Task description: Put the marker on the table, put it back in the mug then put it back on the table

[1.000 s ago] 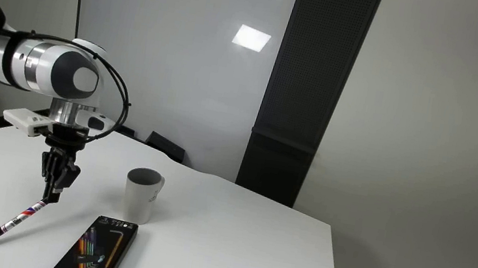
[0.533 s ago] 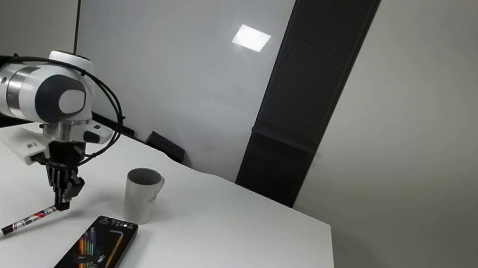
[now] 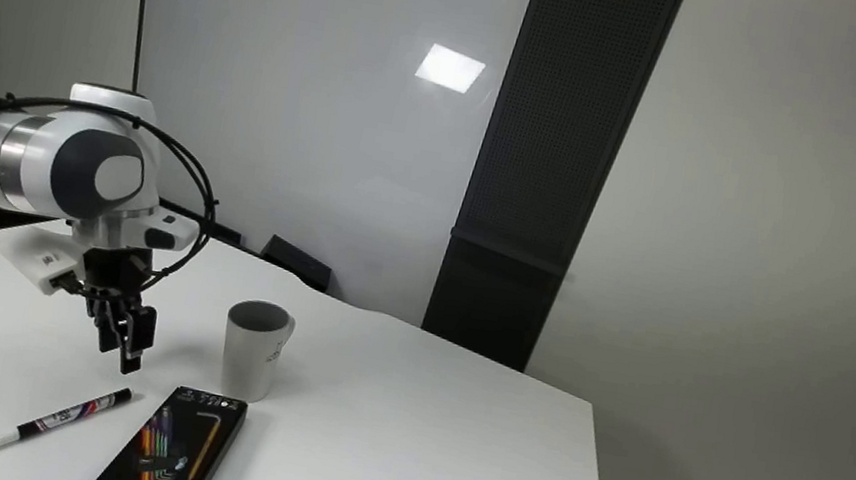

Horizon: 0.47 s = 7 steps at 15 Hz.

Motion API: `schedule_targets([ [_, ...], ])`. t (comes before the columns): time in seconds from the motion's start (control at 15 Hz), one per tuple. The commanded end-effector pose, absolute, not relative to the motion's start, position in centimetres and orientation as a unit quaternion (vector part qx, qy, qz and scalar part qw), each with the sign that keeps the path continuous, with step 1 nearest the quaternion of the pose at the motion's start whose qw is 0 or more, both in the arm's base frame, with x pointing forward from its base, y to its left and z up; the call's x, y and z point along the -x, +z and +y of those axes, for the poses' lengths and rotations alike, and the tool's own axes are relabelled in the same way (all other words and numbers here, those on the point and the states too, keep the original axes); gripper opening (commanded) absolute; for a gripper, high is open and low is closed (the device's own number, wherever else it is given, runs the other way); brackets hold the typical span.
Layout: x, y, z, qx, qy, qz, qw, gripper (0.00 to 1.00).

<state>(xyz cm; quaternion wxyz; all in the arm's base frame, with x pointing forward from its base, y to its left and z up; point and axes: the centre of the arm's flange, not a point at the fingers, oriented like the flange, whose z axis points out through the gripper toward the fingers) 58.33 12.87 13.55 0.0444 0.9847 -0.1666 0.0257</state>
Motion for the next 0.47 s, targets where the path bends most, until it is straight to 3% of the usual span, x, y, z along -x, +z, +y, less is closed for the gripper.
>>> schedule_targets([
  [0.0, -57.5, 17.7, 13.1, -0.983, 0.026, -0.176, 0.053, 0.98],
  [0.07, -57.4, 18.3, 13.0, -0.983, 0.018, -0.175, 0.057, 1.00],
  [0.13, -58.5, 15.8, 13.1, -0.985, 0.023, -0.166, 0.046, 0.88],
  [0.27, -58.3, 17.2, 13.1, -0.985, 0.019, -0.166, 0.048, 1.00],
  [0.4, -58.2, 17.6, 12.9, -0.985, 0.019, -0.166, 0.049, 1.00],
])
